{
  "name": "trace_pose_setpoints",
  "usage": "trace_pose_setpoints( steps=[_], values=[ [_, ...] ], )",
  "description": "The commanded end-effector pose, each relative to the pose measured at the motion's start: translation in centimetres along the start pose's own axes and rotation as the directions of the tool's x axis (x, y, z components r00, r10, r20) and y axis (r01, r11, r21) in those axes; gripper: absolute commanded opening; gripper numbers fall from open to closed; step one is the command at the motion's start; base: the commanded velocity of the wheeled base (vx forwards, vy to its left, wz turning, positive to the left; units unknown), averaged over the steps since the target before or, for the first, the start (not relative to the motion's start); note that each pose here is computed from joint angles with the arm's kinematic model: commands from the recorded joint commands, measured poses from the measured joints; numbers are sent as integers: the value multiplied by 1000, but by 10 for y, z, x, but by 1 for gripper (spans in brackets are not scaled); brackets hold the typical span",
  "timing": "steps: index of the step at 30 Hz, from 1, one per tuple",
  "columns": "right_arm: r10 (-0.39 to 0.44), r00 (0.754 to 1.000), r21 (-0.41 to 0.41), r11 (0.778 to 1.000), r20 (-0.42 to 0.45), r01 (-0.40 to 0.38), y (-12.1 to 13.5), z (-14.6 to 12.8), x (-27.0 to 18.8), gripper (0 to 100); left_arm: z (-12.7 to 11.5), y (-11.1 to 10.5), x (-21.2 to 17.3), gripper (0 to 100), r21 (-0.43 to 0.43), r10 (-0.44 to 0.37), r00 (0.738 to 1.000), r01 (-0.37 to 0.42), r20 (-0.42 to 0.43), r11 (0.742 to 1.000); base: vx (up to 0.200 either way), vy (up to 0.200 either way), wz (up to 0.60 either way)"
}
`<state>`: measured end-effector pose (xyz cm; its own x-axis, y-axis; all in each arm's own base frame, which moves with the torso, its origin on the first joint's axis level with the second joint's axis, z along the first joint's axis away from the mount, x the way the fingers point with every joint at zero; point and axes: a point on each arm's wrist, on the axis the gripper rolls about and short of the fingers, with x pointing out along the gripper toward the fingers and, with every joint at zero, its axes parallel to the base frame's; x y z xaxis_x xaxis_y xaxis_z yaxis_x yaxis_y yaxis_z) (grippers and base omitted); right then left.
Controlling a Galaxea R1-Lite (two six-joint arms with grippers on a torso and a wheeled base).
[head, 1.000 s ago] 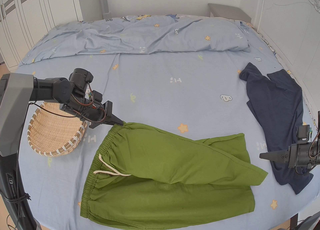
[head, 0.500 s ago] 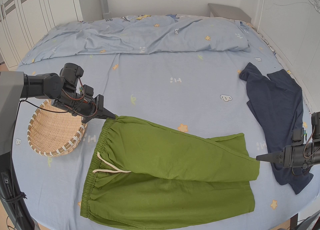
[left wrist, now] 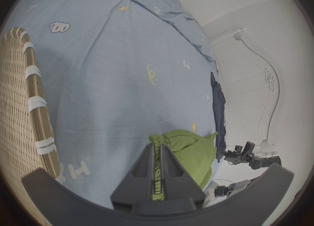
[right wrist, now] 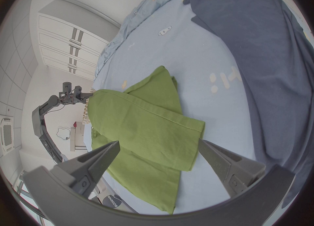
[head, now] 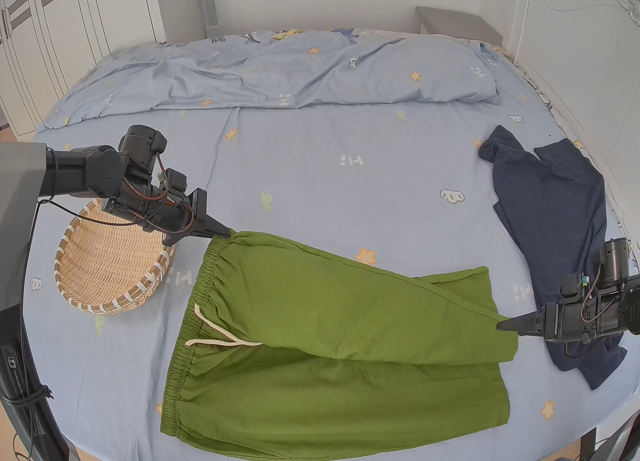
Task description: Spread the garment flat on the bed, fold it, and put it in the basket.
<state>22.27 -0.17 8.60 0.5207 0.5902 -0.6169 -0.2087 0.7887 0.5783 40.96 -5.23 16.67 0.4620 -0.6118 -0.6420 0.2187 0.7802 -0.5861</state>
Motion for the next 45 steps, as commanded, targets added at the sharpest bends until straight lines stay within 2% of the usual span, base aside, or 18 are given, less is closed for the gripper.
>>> trace_pose_setpoints(
  steps=[1,8,15,23,24,38,45],
  values=[
    [-14,999,51,999,-47,16,-15,-6,14,100,0,0,-2,0,0,1,1000,-1,4,1000,0,0,0],
    [-32,999,65,997,-13,33,-22,0,9,100,0,1,1,0,-1,1,1000,-1,1,1000,0,0,0],
    [-25,999,72,997,-36,28,-25,-2,15,100,0,1,1,0,0,1,1000,-1,1,1000,0,0,0],
    [-15,1000,43,999,1,14,-29,2,22,100,0,1,1,0,0,1,1000,-1,1,1000,0,0,0],
    [-14,1000,41,999,5,14,-29,2,22,0,0,1,1,0,0,1,1000,-1,1,1000,0,0,0],
    [-6,1000,35,999,-3,6,-27,3,26,0,1,1,-2,0,1,1,1000,-1,6,1000,0,0,0],
    [0,995,-20,1000,100,2,-17,13,13,0,0,-1,-16,0,-5,6,1000,-6,25,1000,0,0,0]
  ],
)
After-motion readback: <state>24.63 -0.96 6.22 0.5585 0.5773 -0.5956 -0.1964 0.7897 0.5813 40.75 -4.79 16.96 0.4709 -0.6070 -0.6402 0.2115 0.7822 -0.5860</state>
